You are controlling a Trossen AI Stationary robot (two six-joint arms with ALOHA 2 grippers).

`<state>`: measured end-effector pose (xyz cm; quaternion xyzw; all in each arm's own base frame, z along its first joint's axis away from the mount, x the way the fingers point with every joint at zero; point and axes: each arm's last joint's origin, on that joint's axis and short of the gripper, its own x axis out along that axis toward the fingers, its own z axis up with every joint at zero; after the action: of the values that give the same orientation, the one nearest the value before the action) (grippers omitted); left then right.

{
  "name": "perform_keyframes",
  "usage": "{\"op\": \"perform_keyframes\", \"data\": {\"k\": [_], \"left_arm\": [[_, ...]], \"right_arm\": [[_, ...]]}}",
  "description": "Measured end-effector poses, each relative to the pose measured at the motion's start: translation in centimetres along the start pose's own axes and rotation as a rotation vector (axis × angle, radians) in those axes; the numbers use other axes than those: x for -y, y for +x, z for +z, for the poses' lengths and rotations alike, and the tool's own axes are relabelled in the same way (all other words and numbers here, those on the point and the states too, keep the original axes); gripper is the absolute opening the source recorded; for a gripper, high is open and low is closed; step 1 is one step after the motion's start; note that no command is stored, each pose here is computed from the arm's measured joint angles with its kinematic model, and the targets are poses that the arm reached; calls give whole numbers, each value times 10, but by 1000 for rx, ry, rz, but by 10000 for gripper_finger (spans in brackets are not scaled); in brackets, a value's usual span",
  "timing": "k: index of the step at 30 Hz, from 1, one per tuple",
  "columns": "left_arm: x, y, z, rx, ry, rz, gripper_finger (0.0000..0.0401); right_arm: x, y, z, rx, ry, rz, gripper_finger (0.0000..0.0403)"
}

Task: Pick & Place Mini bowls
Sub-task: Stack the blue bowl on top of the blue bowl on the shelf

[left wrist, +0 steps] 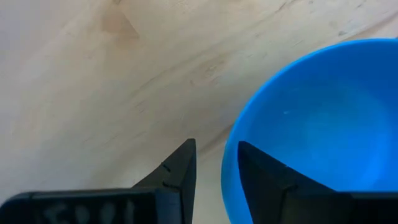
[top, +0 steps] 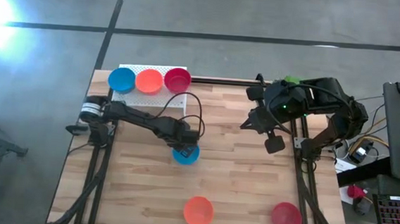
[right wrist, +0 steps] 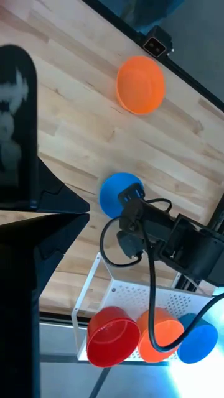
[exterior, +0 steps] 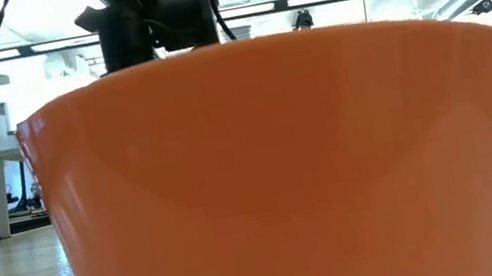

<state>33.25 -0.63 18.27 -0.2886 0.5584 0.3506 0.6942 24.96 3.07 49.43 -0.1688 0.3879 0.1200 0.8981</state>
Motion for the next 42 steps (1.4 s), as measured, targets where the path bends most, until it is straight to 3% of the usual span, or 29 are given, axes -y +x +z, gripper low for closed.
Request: {"op": "perform_keyframes", "data": {"k": [6, 12, 21, 33, 42], "left_arm": [[1, 4, -1, -23, 25, -3, 98], [1, 3, -1, -46, 45, -20, 15], [-1, -8, -1, -54, 68, -64, 2], [-35, -83, -8, 42, 73, -185, 0], [-81, -154, -23, 231, -32, -349, 0]], "right_arm": [[0, 0, 0, 0, 1, 0, 8], [0, 0, 0, 1, 2, -1, 8], [0, 0, 0, 1, 4, -2, 8], [0, 0, 1, 6, 2, -4, 8], [0, 0, 1, 7, 0, -4, 8]]}}
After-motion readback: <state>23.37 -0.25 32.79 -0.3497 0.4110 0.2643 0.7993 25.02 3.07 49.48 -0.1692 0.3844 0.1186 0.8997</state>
